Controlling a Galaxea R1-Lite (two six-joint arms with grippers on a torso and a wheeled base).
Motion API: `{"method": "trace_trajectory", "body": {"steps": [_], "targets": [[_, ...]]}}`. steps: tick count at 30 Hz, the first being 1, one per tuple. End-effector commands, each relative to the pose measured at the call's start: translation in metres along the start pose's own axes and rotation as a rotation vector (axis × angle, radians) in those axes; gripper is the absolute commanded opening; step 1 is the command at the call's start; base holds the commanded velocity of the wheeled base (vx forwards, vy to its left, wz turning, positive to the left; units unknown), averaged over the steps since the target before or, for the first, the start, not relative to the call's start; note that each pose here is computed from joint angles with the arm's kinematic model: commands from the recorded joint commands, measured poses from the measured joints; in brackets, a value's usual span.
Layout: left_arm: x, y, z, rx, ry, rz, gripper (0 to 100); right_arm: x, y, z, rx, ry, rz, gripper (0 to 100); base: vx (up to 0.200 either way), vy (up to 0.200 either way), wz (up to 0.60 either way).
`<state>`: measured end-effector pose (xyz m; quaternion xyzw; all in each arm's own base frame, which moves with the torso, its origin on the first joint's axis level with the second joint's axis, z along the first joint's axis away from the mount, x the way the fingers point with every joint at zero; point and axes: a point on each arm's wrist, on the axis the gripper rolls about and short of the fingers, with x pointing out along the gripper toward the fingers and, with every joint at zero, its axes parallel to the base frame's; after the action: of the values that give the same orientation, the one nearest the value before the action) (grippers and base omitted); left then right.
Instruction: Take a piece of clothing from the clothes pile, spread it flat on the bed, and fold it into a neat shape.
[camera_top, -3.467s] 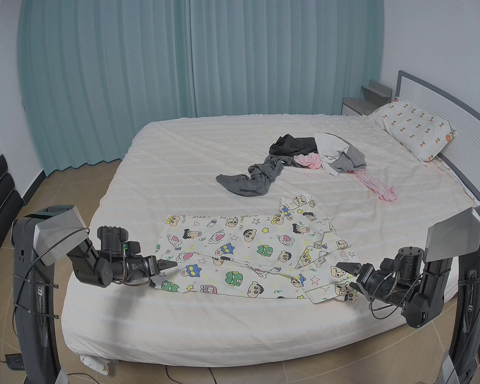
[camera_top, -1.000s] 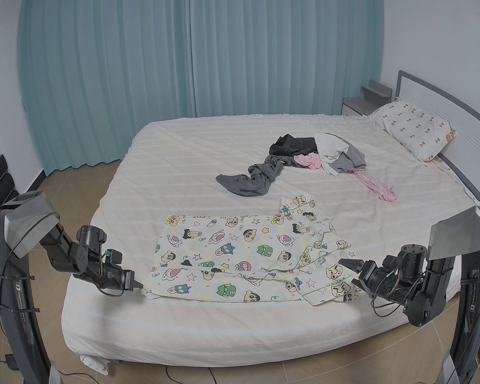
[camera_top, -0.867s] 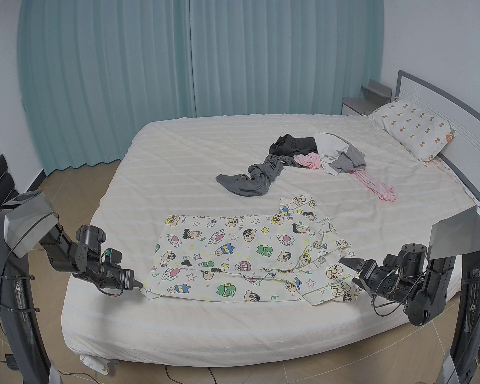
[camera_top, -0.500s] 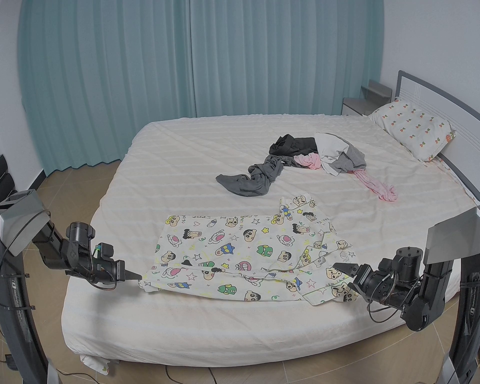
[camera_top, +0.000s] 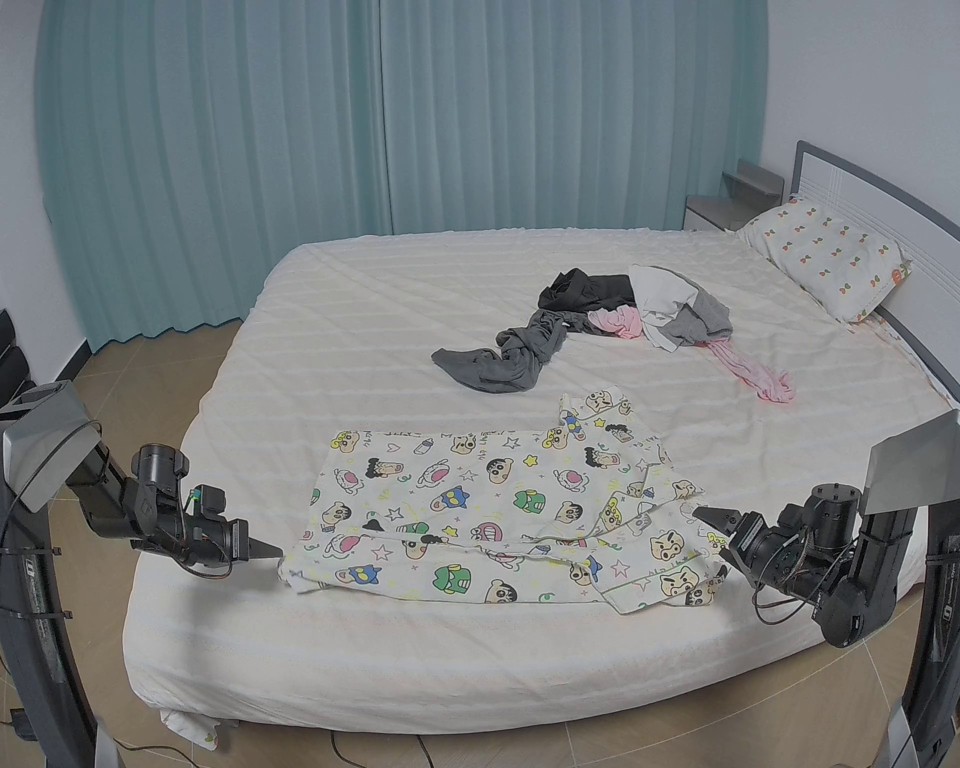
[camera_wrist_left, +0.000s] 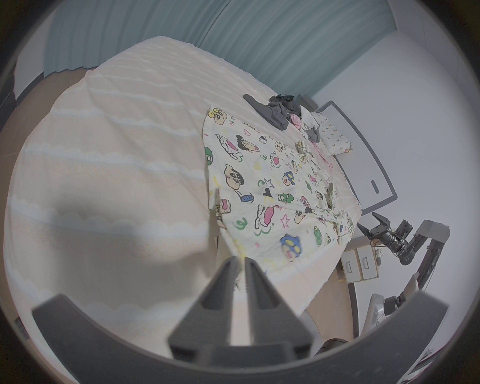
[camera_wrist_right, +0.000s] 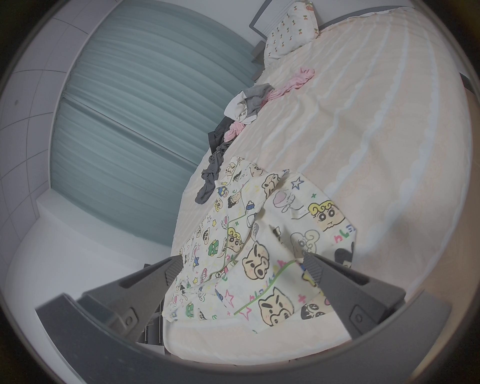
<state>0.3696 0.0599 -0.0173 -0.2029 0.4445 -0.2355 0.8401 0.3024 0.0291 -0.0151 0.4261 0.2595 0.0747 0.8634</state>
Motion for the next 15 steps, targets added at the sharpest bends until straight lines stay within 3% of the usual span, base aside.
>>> {"method": "trace_trajectory", "body": {"steps": [1,7,11,15], "targets": [[0.002,0.000,-0.003,-0.002,0.010,-0.001,100,0.005,-0.004,0.003,-0.011,-0.013,0.004,100,0.000,0.000,0.00],[0.007,0.010,-0.007,0.021,0.017,-0.006,100,0.018,-0.018,0.006,-0.080,-0.019,-0.017,100,0.000,0.000,0.00],[0.005,0.011,-0.009,0.005,0.014,-0.022,100,0.023,-0.013,0.004,-0.094,0.031,-0.045,100,0.000,0.000,0.00],[0.001,0.012,-0.009,-0.002,0.001,-0.086,100,0.034,-0.003,0.020,-0.218,0.093,-0.091,100,0.000,0.000,0.00]]}}
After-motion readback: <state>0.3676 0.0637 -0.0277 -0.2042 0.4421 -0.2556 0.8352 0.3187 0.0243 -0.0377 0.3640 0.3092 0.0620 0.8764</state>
